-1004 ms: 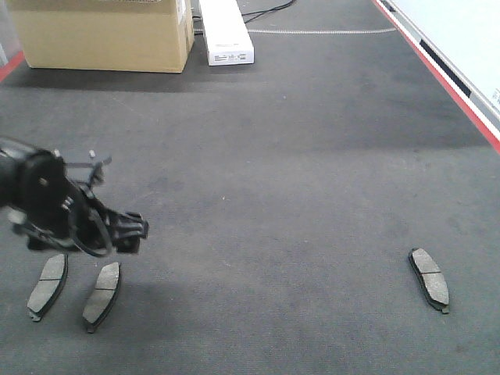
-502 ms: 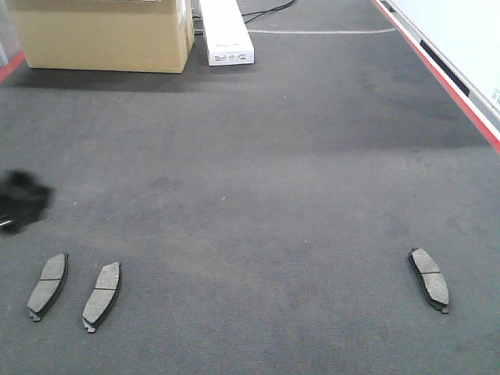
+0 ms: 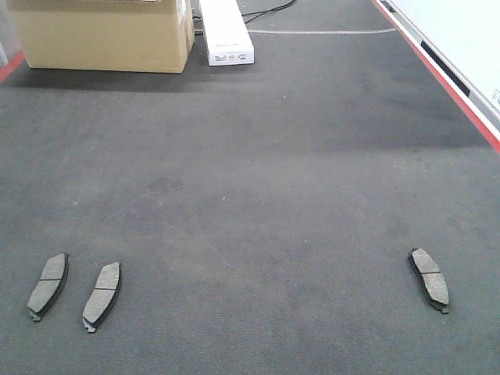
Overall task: Move and align brake pads A on conveyor
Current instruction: 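Lower the right gripper with its pad beside the other belt pad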
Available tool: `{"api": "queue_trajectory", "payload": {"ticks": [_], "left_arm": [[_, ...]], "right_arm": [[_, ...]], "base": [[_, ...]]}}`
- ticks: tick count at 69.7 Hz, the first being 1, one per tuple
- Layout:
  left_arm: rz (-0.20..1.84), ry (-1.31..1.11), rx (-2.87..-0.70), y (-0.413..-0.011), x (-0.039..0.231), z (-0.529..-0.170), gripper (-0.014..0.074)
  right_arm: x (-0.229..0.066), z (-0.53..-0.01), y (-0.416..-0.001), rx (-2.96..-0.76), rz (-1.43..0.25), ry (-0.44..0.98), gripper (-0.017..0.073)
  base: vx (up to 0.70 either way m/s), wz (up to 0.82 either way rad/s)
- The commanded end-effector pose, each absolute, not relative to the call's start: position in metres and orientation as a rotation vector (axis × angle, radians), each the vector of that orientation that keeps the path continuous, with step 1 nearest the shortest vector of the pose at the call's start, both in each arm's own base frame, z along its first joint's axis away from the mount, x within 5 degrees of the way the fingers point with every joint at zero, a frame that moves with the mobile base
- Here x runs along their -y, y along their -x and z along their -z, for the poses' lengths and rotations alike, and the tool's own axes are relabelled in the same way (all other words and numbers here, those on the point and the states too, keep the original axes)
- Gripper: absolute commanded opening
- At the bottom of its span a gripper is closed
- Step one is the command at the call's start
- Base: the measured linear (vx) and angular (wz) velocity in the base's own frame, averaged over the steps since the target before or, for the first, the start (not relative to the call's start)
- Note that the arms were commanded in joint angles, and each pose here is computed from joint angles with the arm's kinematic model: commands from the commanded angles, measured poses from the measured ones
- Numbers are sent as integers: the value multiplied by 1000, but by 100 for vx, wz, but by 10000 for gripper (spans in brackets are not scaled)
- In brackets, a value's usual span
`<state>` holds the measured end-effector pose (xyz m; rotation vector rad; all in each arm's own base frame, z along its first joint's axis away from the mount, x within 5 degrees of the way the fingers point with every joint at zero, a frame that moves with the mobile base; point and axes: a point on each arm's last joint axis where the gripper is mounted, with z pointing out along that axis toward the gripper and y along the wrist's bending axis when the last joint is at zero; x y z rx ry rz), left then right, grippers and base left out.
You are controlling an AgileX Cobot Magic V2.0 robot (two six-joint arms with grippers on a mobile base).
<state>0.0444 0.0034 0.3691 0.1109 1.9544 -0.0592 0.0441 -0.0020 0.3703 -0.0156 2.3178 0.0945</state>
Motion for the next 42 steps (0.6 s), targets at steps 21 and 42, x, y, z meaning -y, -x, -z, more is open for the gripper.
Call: {"api": "queue_trajectory", "payload": {"ticks": [21,42], "left_arm": [[39,-134,-1838,-24,-10,-375,485],[31,-131,-1890,-23,-11,-370,459]], "right_arm": [[4,-377,-44,-2293,-66,13,-1],[4,-377,-44,-2293,-66,13,-1]], "base": [[0,0],[0,0]]}}
